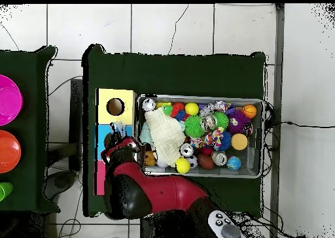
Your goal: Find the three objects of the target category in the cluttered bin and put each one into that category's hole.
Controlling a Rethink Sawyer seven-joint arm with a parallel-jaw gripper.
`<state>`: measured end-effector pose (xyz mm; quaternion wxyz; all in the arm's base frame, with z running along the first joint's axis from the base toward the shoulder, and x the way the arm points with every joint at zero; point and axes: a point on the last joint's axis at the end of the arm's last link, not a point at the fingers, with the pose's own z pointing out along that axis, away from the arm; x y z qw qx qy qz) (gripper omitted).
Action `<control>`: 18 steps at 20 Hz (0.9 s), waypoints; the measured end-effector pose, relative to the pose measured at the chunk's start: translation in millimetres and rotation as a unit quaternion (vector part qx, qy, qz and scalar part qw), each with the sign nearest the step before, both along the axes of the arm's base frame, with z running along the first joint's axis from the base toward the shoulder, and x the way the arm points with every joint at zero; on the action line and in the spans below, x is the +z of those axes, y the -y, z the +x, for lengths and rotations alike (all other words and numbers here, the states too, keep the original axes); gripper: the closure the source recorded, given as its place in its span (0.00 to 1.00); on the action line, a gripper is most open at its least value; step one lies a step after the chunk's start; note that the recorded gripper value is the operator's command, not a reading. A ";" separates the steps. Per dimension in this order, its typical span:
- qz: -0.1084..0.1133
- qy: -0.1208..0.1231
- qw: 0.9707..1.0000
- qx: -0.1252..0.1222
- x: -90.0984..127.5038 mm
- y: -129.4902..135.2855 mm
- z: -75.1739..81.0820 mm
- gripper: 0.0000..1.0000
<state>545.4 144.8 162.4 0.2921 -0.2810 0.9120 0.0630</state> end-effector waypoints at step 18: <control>-0.005 -0.025 1.000 0.001 -11.1 -0.6 -9.8 1.00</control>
